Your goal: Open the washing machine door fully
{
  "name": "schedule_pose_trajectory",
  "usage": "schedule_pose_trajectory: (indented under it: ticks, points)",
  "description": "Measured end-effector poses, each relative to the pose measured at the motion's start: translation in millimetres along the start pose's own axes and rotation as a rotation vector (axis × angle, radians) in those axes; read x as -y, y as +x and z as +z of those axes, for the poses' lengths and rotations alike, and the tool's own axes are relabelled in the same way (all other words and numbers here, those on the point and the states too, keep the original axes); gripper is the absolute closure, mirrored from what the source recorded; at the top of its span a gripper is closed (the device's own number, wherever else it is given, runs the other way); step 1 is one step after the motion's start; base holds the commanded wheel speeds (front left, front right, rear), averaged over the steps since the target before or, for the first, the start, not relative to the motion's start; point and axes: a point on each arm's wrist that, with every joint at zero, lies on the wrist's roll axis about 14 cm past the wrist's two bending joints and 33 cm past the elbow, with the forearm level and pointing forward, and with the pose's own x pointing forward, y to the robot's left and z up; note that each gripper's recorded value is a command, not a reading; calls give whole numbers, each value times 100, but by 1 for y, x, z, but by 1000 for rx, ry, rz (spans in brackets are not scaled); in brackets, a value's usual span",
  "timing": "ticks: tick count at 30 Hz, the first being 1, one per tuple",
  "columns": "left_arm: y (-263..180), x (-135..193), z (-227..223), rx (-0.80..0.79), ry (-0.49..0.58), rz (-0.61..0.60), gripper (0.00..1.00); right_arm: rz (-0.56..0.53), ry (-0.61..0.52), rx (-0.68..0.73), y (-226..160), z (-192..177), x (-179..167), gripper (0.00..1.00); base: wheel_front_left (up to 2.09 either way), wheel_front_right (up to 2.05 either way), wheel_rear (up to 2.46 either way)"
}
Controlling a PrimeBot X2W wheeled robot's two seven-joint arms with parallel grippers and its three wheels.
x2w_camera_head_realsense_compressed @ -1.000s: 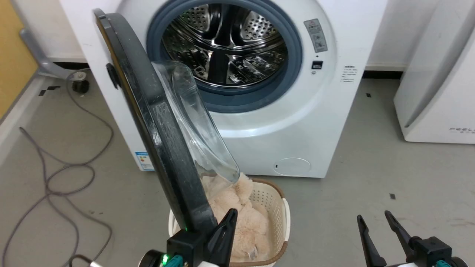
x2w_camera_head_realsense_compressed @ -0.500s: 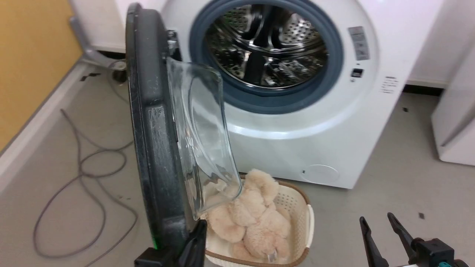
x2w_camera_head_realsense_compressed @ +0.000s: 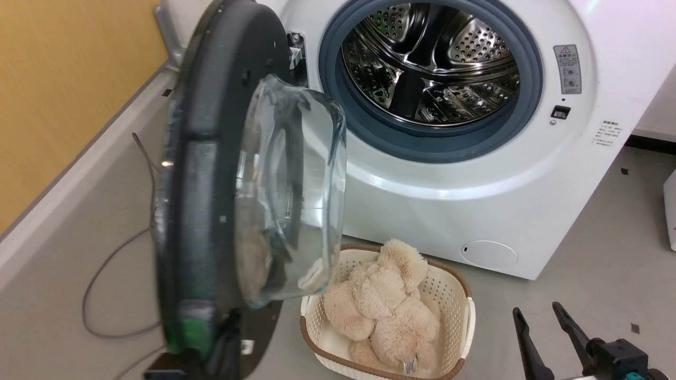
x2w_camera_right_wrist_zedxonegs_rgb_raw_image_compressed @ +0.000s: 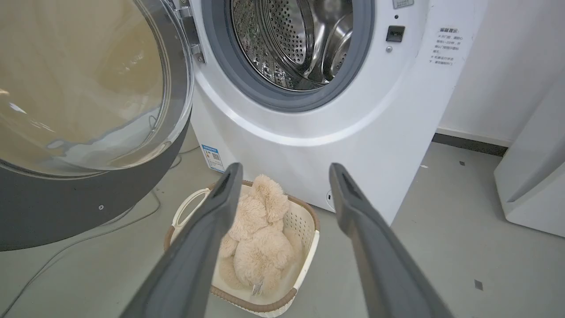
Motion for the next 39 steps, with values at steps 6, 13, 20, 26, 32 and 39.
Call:
schedule_pose_trajectory:
  ticks: [6, 13, 20, 26, 32, 39]
  points:
    - [3, -41, 4, 27, 34, 123, 100, 2, 1, -2, 0, -1, -1, 0, 0, 0, 0]
    - [6, -96, 12, 66, 83, 257, 100, -8, 10, -5, 0, -2, 3, 0, 0, 0, 0]
    - [22, -148, 21, 106, 101, 351, 100, -24, 13, -12, 0, -4, 8, 0, 0, 0, 0]
    - [39, -182, 26, 135, 115, 401, 100, -37, 16, -17, -1, -6, 12, 0, 0, 0, 0]
    - [50, -203, 22, 131, 113, 440, 100, -48, 17, -15, -2, -5, 16, 0, 0, 0, 0]
    - [51, -199, 9, 115, 86, 438, 100, -64, 17, -12, -8, -4, 20, 0, 0, 0, 0]
